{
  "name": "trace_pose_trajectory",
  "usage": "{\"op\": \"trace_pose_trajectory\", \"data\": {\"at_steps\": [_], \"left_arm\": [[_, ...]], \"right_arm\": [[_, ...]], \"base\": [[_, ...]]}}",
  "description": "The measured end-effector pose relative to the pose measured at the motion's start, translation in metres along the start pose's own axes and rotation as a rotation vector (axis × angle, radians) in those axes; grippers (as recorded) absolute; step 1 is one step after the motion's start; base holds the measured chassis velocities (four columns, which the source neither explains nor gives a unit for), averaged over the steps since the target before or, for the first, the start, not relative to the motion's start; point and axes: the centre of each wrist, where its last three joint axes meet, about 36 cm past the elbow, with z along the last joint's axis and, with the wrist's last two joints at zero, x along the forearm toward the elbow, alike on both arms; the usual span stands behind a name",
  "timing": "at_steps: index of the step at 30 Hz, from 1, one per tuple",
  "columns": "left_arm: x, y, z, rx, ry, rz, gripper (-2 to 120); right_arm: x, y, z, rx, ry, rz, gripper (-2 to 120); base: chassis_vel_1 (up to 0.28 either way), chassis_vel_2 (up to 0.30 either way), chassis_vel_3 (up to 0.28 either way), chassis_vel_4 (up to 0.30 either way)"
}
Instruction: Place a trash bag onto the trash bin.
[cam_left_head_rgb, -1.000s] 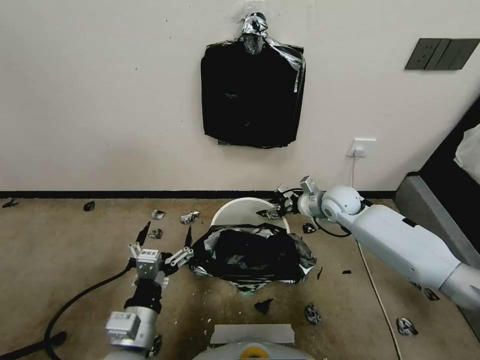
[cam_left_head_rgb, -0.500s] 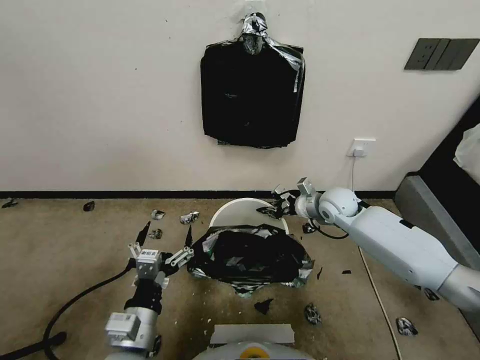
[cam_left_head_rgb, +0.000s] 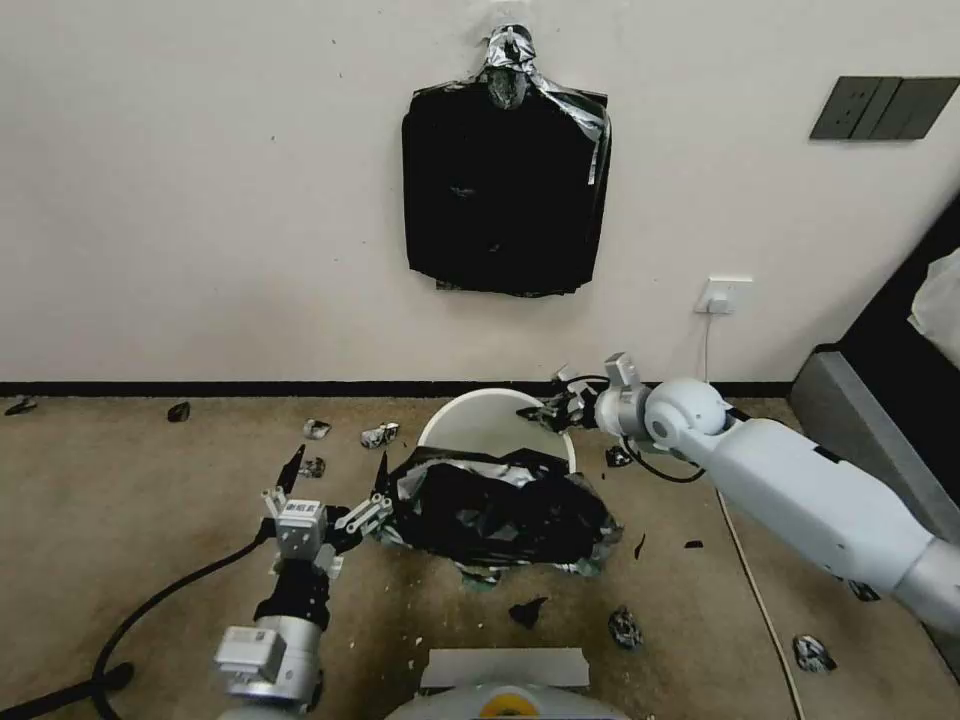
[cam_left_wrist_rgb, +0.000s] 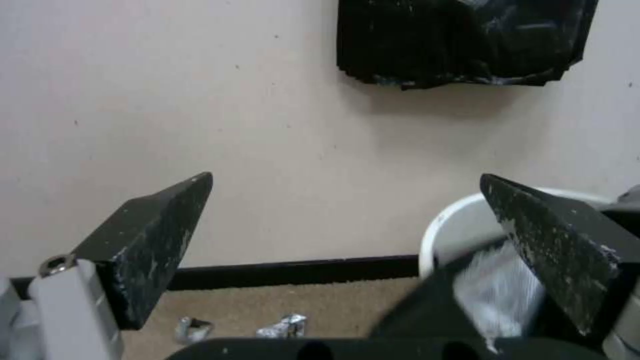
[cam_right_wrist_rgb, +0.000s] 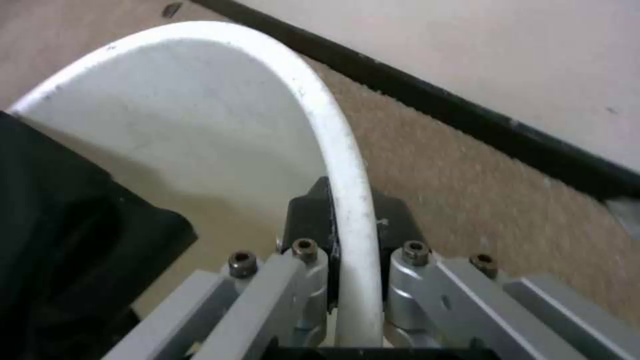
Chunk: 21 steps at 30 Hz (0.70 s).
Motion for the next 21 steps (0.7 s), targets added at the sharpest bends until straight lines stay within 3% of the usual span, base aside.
{"op": "trace_pose_trajectory", "data": {"at_steps": [3, 5, 6, 8, 14, 19, 21], "left_arm": [[-0.002, -0.004, 0.002, 0.019, 0.002, 0.001, 100], [-0.005, -0.007, 0.002, 0.028, 0.0, 0.005, 100], [-0.005, -0.007, 0.002, 0.028, 0.0, 0.005, 100], [-0.007, -0.01, 0.002, 0.036, -0.004, 0.011, 100], [-0.01, -0.014, 0.005, 0.046, -0.003, 0.012, 100], [-0.012, -0.021, 0.006, 0.064, -0.002, 0.012, 100], [-0.012, -0.021, 0.007, 0.065, -0.002, 0.013, 100]], "right_arm": [[0.018, 0.017, -0.003, -0.082, -0.026, 0.052, 6], [0.031, 0.034, -0.005, -0.213, -0.056, 0.072, 6], [0.031, 0.034, -0.005, -0.213, -0.056, 0.072, 6], [0.048, 0.058, 0.005, -0.31, -0.08, 0.105, 6], [0.06, 0.081, 0.019, -0.371, -0.123, 0.218, 6], [0.068, 0.121, 0.042, -0.467, -0.182, 0.389, 6], [0.068, 0.127, 0.047, -0.484, -0.183, 0.412, 6]], "base": [[0.0, 0.0, 0.0, 0.0], [0.0, 0.0, 0.0, 0.0], [0.0, 0.0, 0.0, 0.0], [0.0, 0.0, 0.0, 0.0], [0.0, 0.0, 0.0, 0.0], [0.0, 0.0, 0.0, 0.0], [0.0, 0.0, 0.0, 0.0]]}}
